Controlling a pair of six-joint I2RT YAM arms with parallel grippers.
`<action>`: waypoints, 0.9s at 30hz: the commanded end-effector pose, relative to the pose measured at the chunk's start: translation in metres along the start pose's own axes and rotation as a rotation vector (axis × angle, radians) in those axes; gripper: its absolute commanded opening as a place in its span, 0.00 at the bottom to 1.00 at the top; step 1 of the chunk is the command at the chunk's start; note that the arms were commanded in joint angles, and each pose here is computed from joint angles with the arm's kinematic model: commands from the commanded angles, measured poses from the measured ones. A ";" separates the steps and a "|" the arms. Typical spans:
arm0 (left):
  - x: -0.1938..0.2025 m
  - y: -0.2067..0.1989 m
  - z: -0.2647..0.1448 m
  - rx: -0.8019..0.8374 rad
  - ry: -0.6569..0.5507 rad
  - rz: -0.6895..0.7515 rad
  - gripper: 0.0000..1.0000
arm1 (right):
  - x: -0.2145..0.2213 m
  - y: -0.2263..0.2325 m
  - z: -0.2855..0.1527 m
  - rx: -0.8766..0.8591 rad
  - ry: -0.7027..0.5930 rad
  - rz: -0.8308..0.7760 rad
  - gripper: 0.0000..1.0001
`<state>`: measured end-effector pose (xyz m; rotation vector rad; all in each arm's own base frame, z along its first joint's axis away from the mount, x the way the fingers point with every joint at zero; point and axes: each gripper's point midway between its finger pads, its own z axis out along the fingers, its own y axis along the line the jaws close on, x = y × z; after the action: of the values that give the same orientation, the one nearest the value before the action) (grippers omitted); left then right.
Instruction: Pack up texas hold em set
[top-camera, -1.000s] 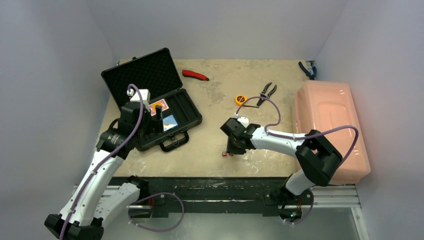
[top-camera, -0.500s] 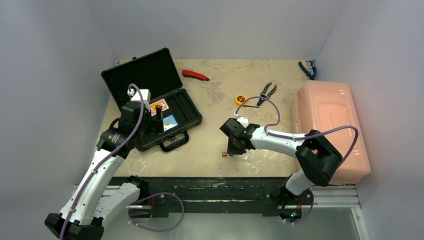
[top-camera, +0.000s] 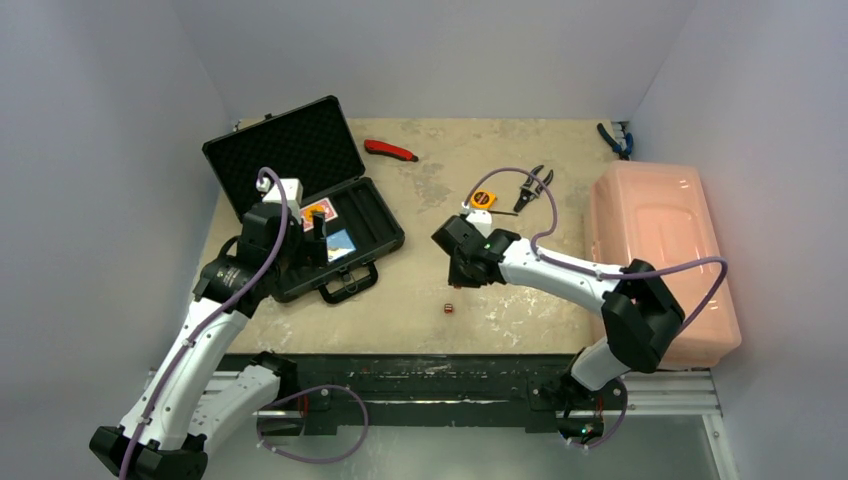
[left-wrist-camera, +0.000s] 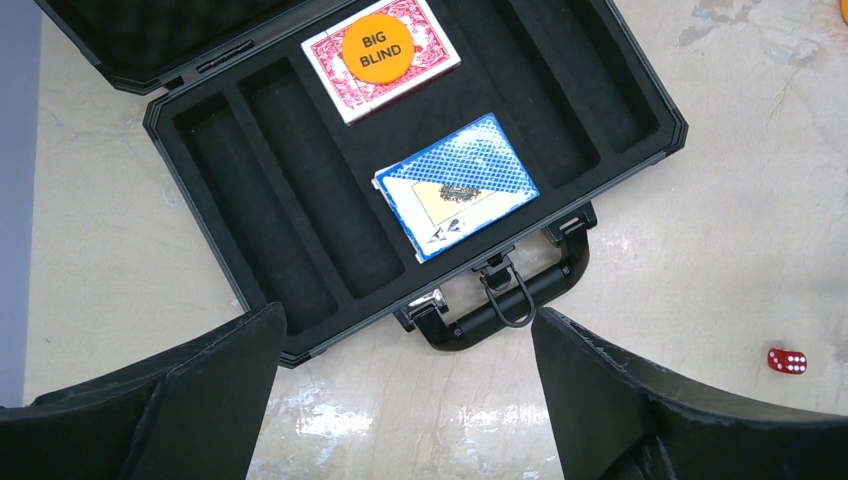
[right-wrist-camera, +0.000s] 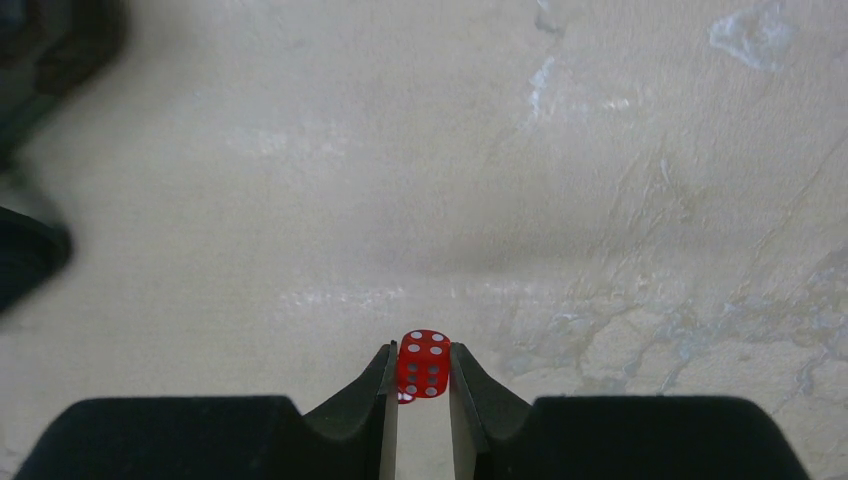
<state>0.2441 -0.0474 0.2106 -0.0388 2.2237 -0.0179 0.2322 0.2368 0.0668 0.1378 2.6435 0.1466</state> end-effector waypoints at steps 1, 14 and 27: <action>-0.009 -0.002 -0.002 0.017 -0.032 0.008 0.93 | -0.047 0.022 -0.025 -0.032 -0.132 -0.019 0.02; -0.011 0.003 -0.004 -0.001 -0.043 -0.007 0.93 | -0.112 0.107 -0.032 -0.142 -0.189 -0.052 0.01; -0.011 0.003 -0.004 0.000 -0.041 -0.009 0.93 | -0.136 0.168 -0.015 -0.223 -0.169 -0.082 0.00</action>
<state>0.2439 -0.0449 0.2121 -0.0518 2.2176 -0.0175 0.3523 0.3721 0.1498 0.0007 2.4510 0.3388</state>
